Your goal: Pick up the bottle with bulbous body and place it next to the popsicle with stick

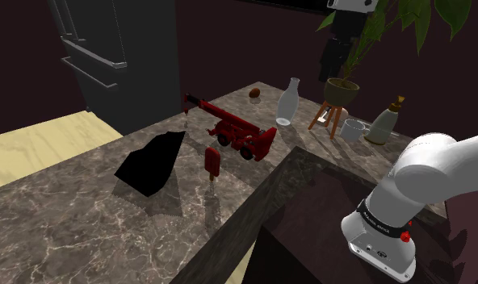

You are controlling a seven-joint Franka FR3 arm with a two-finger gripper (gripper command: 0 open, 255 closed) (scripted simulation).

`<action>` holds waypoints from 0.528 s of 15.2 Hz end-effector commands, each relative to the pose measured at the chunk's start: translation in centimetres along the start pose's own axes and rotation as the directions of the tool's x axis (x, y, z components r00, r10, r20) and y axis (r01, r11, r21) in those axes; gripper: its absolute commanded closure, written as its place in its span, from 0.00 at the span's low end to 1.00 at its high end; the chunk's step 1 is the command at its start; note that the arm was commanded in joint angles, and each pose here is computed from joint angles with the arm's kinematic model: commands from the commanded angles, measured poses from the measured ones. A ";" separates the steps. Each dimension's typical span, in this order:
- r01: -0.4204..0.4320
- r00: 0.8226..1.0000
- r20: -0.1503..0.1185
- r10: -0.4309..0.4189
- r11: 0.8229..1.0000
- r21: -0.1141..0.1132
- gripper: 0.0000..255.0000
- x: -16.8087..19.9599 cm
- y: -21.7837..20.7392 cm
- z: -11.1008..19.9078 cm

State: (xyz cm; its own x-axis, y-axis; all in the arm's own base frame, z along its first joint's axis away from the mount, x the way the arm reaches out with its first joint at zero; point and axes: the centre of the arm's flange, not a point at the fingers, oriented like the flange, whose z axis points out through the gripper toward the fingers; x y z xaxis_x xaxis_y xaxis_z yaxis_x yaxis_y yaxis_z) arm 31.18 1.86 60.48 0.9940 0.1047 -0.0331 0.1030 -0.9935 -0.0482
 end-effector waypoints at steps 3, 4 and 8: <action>0.000 1.000 -0.002 0.000 1.000 -0.004 0.00 1.3 2.1 0.7; 0.000 1.000 -0.003 0.000 1.000 -0.006 0.00 2.0 3.1 1.1; 0.001 1.000 -0.008 -0.001 1.000 -0.014 0.00 4.7 7.3 2.6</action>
State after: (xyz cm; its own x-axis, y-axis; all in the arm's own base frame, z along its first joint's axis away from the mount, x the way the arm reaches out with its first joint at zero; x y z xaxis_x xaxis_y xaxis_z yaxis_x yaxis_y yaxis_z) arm 35.62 -3.61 57.92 0.9942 0.1044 -0.0271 0.1034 -0.9939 -0.0375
